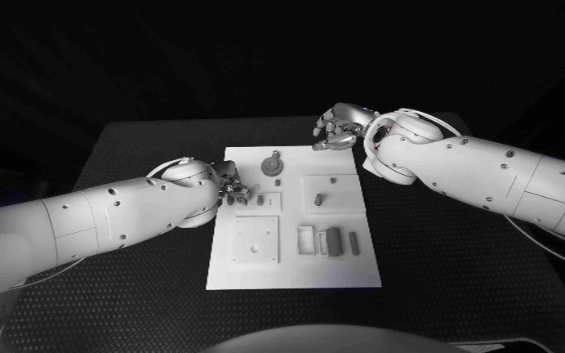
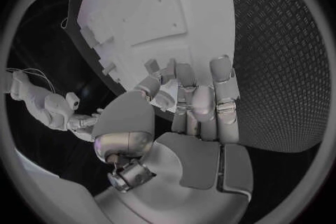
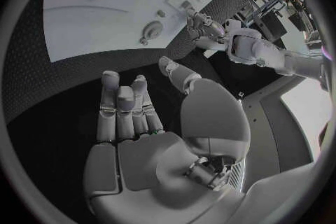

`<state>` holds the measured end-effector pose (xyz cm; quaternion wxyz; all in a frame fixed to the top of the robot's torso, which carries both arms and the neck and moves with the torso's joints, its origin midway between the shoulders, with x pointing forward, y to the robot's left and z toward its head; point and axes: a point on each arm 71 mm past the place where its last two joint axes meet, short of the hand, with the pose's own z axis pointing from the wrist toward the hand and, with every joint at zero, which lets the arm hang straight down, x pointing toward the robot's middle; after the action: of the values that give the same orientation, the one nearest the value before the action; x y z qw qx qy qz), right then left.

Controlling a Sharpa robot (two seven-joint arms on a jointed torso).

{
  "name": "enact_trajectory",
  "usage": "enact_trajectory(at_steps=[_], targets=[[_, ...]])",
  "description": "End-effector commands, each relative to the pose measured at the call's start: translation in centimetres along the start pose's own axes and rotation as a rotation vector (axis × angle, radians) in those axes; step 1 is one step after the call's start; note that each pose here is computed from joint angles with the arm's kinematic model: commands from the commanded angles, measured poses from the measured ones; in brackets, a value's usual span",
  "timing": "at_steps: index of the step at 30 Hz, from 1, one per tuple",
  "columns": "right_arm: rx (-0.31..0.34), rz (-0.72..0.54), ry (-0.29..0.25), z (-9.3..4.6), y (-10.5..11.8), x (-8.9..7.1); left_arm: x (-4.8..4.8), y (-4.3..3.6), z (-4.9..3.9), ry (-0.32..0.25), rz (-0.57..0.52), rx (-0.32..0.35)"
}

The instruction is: Assemble the parts on the task board

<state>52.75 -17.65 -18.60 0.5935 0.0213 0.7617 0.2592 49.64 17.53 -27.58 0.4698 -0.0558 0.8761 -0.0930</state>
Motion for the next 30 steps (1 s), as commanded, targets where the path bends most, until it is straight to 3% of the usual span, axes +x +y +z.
enact_trajectory(at_steps=[1,30], targets=[[-0.004,-0.003,0.013,0.00,0.09,0.10,-0.11,0.03,0.02,-0.024,0.012,0.002],[-0.002,-0.004,0.020,-0.03,0.01,0.13,0.00,-0.28,-0.07,-0.032,0.041,0.035]])
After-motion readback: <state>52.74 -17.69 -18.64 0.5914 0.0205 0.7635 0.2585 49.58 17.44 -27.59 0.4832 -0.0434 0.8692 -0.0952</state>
